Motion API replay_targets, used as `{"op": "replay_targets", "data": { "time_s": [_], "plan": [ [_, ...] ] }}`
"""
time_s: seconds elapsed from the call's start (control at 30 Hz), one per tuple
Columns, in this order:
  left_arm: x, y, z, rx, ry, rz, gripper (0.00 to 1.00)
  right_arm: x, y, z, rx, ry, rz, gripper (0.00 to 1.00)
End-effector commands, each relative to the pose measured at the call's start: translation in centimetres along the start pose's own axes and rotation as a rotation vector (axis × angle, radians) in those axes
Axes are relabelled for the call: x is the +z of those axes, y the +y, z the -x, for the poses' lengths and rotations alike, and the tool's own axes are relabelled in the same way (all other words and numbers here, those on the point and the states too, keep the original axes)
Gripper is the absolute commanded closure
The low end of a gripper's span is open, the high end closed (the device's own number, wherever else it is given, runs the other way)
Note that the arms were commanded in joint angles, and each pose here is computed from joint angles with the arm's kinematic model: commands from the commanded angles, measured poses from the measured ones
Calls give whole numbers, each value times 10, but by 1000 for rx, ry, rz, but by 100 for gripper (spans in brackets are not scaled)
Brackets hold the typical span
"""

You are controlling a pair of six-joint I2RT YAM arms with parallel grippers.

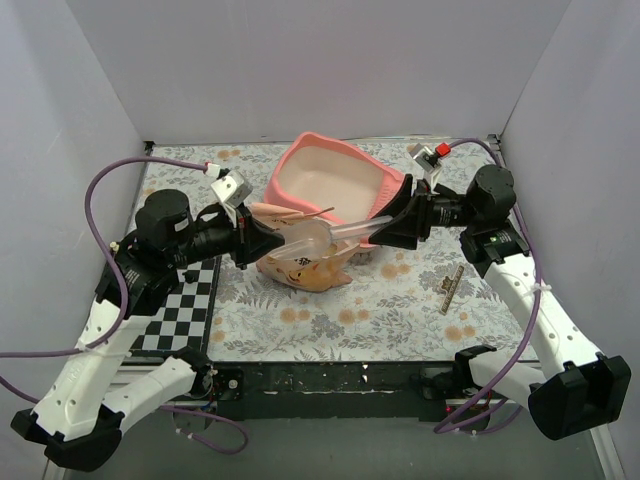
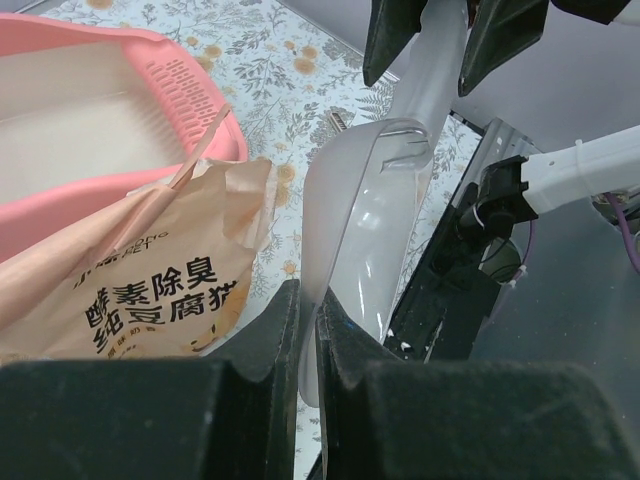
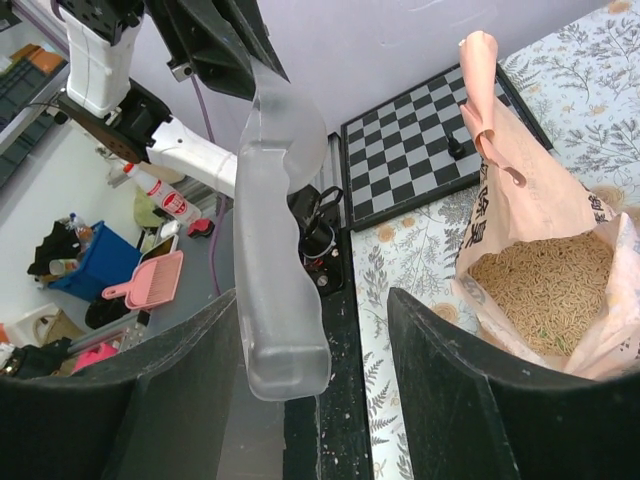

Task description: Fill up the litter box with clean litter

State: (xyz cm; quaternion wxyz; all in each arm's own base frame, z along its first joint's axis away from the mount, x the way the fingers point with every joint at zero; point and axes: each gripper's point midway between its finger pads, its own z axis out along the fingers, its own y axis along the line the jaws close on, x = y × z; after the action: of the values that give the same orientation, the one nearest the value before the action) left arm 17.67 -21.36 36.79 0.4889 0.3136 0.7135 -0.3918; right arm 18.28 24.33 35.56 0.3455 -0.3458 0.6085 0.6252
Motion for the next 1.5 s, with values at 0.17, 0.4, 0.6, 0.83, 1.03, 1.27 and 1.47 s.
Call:
{"op": "replay_targets", "data": {
  "time_s": [0.17, 0.4, 0.6, 0.83, 1.03, 1.27, 1.47],
  "plan": [
    [-8, -13, 11, 23, -42, -44, 100, 1, 26, 29, -60, -65, 70, 35],
    [-3, -9, 10, 15, -53, -34, 100, 2, 27, 24, -27, -73, 90, 46],
    [-5, -8, 13, 25, -60, -21, 100, 5, 26, 21, -12, -70, 88, 46],
    [-6, -7, 12, 21, -58, -19, 100, 14, 26, 26, -19, -76, 90, 49],
    [-6, -7, 12, 19, -57, -13, 100, 19, 27, 30, -25, -86, 93, 53],
    [-6, -6, 9, 17, -53, -12, 100, 19, 28, 34, -42, -104, 84, 55],
    [-5, -4, 6, 7, -50, -7, 100, 19, 26, 38, -53, -127, 74, 54]
  ]
}}
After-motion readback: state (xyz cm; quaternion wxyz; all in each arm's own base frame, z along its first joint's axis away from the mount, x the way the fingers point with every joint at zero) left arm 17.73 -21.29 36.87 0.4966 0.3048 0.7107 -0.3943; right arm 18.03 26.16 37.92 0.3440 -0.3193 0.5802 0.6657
